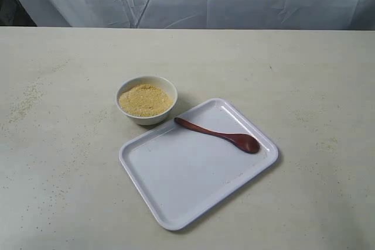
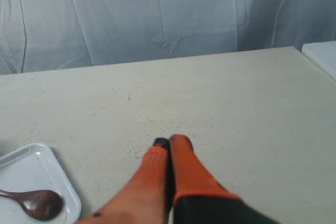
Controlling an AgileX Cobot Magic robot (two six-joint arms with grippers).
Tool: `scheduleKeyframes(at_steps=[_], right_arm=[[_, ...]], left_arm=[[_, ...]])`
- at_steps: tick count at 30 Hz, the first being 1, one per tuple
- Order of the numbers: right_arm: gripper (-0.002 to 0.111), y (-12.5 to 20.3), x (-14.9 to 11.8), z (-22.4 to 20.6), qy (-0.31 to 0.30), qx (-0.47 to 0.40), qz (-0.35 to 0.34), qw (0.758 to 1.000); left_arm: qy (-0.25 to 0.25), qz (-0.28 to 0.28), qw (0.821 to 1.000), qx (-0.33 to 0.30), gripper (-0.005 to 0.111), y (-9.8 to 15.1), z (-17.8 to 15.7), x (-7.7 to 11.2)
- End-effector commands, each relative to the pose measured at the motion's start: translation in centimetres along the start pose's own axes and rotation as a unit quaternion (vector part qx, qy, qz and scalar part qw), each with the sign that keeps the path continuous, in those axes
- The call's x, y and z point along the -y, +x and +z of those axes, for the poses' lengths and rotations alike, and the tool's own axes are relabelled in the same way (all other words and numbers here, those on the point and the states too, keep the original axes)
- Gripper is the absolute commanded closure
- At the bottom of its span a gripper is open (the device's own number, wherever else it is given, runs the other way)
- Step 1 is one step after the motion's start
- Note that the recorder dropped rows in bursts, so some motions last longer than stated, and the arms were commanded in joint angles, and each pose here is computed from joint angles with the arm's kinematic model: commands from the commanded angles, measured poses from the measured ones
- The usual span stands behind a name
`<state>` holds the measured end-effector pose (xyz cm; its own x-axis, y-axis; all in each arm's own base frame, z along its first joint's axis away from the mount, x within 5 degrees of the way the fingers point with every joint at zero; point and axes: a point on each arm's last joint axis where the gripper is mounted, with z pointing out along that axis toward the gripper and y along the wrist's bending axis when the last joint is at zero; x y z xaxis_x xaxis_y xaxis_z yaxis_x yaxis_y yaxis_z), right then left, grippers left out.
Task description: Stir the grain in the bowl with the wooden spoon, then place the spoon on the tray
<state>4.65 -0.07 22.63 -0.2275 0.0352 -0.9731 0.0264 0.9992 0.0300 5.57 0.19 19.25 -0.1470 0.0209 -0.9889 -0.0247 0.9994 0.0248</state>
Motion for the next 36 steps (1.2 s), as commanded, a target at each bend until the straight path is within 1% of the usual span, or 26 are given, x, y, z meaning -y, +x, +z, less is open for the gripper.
scheduleKeyframes(at_steps=[1,3,5,8,36], right_arm=[[0.108,0.9,0.1,0.3,0.003,0.008,-0.001,1.0],[0.108,1.6,0.1,0.6,0.003,-0.002,-0.001,1.0],[0.108,3.3,0.1,1.2,0.004,-0.02,-0.001,1.0],[0.108,4.4,0.2,1.7,0.004,-0.028,0.0,1.0],[0.108,4.3,0.2,1.7,0.004,-0.023,0.0,1.0]], left_arm=[[-0.001,0.001,1.0,0.002,0.107,0.0,0.0,0.0],[-0.001,0.001,1.0,0.002,0.107,0.0,0.0,0.0],[-0.001,0.001,1.0,0.002,0.107,0.0,0.0,0.0],[-0.001,0.001,1.0,0.002,0.107,0.0,0.0,0.0],[-0.001,0.001,1.0,0.002,0.107,0.0,0.0,0.0]])
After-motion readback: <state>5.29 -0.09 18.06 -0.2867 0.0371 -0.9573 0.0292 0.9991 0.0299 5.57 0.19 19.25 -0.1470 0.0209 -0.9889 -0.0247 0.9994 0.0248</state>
